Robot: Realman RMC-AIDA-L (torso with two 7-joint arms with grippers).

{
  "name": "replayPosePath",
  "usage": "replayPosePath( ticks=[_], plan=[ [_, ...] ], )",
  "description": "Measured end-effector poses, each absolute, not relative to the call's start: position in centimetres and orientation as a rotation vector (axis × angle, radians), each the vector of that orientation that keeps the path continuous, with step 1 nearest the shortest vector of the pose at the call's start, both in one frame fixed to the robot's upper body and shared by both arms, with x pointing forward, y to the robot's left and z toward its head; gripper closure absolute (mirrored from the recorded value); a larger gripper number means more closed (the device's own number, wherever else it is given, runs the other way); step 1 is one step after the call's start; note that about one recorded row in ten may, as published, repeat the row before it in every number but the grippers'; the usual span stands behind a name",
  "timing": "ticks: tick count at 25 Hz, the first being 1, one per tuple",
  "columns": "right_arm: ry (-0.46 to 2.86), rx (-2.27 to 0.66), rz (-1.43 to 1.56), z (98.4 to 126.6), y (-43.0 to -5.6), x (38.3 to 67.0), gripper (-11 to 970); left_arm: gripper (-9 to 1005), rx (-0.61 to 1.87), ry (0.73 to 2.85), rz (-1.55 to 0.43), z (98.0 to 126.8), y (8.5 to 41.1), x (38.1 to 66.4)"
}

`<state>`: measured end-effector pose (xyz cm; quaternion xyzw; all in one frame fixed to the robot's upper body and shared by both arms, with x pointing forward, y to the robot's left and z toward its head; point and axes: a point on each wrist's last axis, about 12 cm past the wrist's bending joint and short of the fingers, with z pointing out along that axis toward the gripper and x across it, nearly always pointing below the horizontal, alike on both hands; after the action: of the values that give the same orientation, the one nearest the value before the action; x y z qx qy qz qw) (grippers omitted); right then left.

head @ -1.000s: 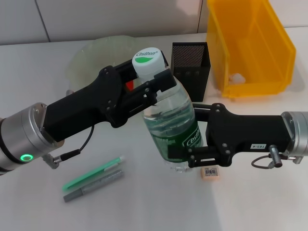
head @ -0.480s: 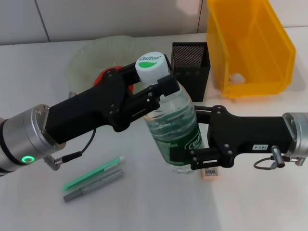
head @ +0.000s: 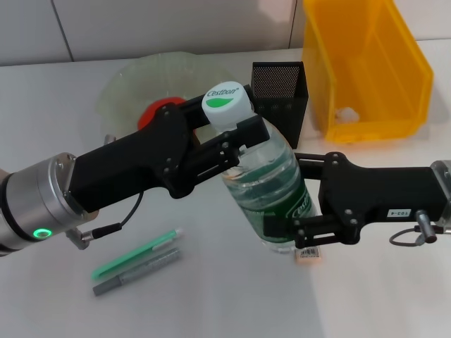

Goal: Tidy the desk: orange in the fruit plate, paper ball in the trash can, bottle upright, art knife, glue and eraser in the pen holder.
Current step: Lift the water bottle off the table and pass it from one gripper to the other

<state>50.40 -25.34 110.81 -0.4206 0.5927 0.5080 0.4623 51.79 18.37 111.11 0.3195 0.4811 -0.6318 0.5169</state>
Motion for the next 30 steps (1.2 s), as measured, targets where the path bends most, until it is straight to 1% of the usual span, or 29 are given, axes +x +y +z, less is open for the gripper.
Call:
replayPosePath(
  ticks=[13, 30],
  plan=[
    [1.529, -1.103, 1.230, 112.4, -26.3, 50.2, 160, 541, 0.792, 1.175, -1.518, 111.3, 18.2, 52.1],
    [1.560, -1.133, 1.206, 113.5, -27.1, 49.8, 160, 541, 0.822, 1.191, -1.524, 111.5, 18.2, 52.2]
  ],
)
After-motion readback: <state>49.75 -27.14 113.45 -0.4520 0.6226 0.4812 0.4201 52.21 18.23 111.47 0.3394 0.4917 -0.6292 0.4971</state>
